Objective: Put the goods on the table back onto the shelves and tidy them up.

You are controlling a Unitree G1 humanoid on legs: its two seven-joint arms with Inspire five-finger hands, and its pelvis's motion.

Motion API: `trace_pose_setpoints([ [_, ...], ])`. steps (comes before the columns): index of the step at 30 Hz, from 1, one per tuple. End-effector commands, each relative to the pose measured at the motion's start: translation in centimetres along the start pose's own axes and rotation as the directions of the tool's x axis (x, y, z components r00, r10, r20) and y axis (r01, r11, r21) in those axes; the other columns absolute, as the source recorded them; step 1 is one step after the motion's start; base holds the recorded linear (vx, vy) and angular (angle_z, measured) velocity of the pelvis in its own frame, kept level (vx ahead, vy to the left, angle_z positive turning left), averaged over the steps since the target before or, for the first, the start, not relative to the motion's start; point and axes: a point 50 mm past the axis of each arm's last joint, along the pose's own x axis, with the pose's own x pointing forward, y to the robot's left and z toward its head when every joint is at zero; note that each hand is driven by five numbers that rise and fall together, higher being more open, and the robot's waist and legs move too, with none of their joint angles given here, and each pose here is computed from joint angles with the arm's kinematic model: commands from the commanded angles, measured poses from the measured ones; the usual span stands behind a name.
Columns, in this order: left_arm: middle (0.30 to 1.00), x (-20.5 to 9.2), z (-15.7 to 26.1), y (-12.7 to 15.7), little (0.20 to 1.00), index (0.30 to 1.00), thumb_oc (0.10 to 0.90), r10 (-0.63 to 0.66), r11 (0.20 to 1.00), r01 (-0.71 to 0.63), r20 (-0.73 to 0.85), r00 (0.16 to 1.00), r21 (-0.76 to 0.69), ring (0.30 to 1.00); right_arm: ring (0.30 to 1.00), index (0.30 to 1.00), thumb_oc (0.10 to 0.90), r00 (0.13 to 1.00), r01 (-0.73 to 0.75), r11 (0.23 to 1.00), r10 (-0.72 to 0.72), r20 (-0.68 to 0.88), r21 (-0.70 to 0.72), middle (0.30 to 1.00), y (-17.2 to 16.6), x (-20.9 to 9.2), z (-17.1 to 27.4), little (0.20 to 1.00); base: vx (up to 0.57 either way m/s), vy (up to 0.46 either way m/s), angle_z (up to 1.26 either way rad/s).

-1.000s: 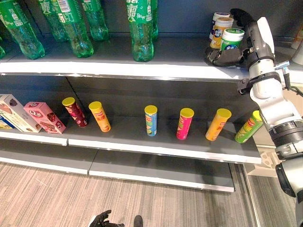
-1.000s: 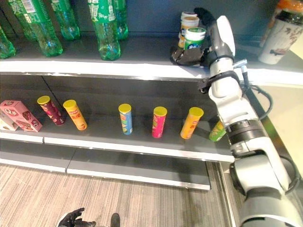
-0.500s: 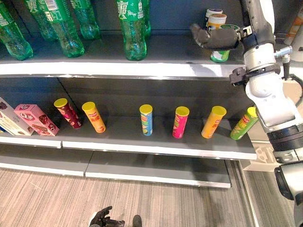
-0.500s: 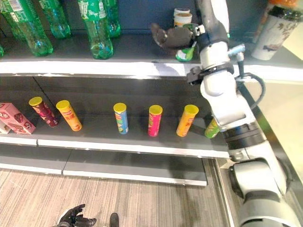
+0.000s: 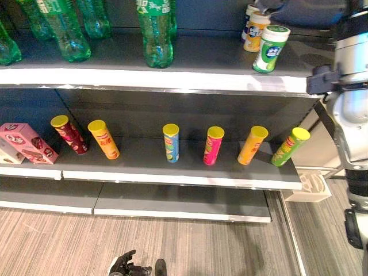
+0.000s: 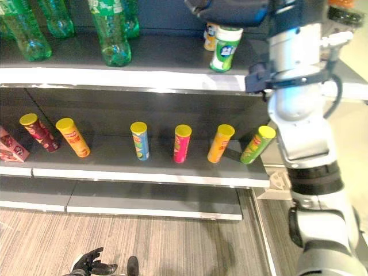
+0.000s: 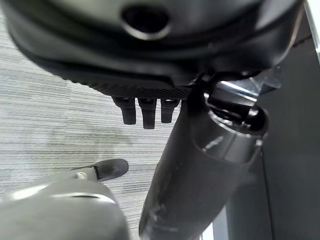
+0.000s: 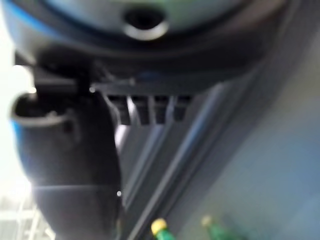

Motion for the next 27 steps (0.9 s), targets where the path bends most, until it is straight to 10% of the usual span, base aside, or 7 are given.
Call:
trace_pose_setpoints([
  [1,0.900,0.9,3.4,0.9,0.900,0.900,0.800,0.021,0.997,-0.028,0.097,0.995,0.070,0.900,0.900,0.900,0.800,0.971,0.093,0.995,-0.095,0.219,0.019,0.900,-3.4,1.6,4.1,0.900,-0.02,0.032,-0.56],
  [12,0.900,1.4,8.1,1.7,0.900,0.900,0.800,-0.018,0.979,-0.032,0.239,0.971,0.202,0.900,0.900,0.900,0.800,0.985,0.108,0.976,-0.080,0.152,-0.188,0.900,-8.0,-1.5,4.5,0.900,-0.07,0.087,-0.69],
  [13,0.900,-1.5,18.3,1.7,0.900,0.900,0.800,-0.101,0.957,-0.112,0.667,0.738,0.269,0.900,0.900,0.900,0.800,0.993,0.108,0.967,-0.092,0.079,-0.231,0.900,-8.4,-3.2,3.4,0.900,-0.10,-0.035,-0.95],
  [14,0.900,-1.5,18.3,1.8,0.900,0.900,0.800,-0.104,0.955,-0.113,0.666,0.739,0.275,0.900,0.900,0.900,0.800,0.993,0.111,0.966,-0.096,0.076,-0.233,0.900,-8.5,-3.3,3.4,0.900,-0.13,-0.036,-1.00],
  [15,0.900,1.1,9.1,3.4,0.900,0.900,0.800,0.006,0.971,-0.071,0.274,0.962,0.229,0.900,0.900,0.900,0.800,0.986,0.158,0.943,-0.134,0.103,-0.293,0.900,-10.1,-3.2,4.1,0.900,-0.13,0.002,-0.56],
  [27,0.900,0.6,7.2,4.0,0.900,0.900,0.800,0.001,0.977,-0.054,0.247,0.969,0.209,0.900,0.900,0.900,0.800,0.962,0.231,0.905,-0.266,-0.052,-0.358,0.900,-12.0,-5.4,0.9,0.900,-0.09,-0.084,-0.82],
])
